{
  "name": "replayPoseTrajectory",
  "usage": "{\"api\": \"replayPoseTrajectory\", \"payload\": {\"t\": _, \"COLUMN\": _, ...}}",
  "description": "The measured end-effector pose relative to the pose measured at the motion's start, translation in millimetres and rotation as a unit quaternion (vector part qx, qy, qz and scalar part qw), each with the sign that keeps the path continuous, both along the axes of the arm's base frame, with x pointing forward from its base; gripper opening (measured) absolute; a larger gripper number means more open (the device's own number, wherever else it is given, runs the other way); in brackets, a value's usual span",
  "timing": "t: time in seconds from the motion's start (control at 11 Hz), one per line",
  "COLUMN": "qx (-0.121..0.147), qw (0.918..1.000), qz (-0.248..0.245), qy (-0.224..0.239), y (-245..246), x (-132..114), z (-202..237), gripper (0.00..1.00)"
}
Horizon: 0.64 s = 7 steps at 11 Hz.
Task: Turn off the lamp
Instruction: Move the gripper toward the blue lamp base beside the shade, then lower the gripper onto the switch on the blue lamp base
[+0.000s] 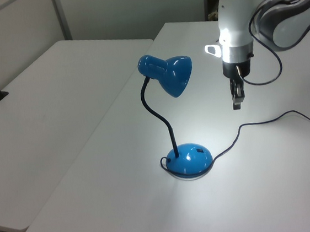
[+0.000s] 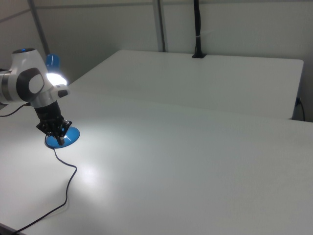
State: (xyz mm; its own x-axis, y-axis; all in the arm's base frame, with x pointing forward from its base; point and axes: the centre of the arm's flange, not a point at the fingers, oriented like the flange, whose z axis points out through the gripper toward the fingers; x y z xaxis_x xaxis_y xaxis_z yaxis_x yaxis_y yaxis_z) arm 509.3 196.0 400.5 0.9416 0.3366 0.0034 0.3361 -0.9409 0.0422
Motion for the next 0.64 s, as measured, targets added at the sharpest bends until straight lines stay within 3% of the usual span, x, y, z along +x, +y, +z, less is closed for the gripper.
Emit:
{"api": "replayPoseTrajectory", "payload": {"t": 0.27, "qx": 0.001, "qw": 0.9981, "qz": 0.052, "qy": -0.034, "y": 37.4, "x": 0.5, "z": -23.0, "gripper": 0.01}}
{"api": "replayPoseTrajectory", "payload": {"t": 0.64, "qx": 0.043, "qw": 0.9893, "qz": 0.092, "qy": -0.105, "y": 82.8, "x": 5.0, "z": -40.5, "gripper": 0.01}}
